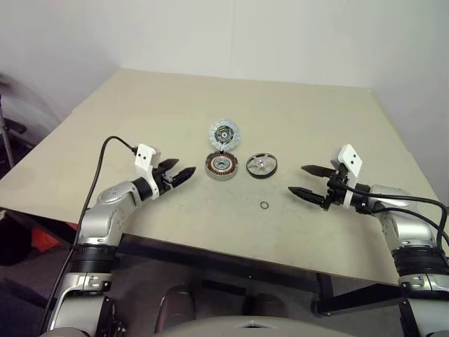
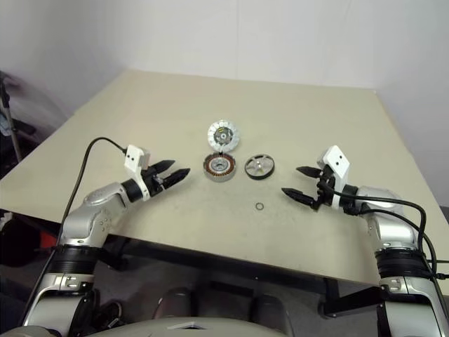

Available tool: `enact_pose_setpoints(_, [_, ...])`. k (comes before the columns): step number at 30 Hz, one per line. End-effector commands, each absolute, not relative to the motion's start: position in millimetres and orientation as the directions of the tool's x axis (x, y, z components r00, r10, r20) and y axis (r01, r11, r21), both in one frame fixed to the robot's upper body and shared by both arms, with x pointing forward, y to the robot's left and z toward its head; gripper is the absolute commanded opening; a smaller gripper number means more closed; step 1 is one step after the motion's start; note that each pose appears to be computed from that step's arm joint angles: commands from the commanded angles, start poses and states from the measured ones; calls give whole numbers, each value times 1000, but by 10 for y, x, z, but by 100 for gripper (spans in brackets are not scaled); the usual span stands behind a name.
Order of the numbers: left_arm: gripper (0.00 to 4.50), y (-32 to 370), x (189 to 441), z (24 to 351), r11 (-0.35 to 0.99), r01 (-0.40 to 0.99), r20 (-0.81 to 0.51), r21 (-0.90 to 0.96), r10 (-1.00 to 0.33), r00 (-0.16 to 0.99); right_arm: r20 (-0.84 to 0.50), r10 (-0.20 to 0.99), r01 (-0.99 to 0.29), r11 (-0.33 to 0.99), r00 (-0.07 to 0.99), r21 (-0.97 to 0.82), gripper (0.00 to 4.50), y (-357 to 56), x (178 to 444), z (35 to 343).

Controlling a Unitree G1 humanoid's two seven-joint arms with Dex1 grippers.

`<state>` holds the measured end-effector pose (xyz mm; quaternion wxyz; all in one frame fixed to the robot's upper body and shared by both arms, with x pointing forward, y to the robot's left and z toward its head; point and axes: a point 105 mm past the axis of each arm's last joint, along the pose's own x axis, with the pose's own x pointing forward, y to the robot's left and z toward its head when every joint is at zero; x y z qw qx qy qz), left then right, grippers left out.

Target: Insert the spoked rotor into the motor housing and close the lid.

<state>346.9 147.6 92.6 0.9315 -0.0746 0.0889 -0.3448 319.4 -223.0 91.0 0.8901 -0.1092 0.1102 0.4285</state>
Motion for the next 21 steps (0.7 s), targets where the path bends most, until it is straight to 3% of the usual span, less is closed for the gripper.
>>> enact_pose_setpoints(1, [400,1470,3502,1040,747,642,-77,-172,-660,747,-271,739,-785,602,617,-145,450,-2241,3241,1019])
enact_pose_setpoints(10, [400,1469,3501,1024,746,643,-85,-173,-662,744,-333,766,-826,557,550,-85,450,-2050,3053,741])
enact_pose_setpoints(21, [400,1543,3531,1038,755,635,-103,-161,-653,750,-361,770,-839,540,525,-69,450,-1767,3076,515])
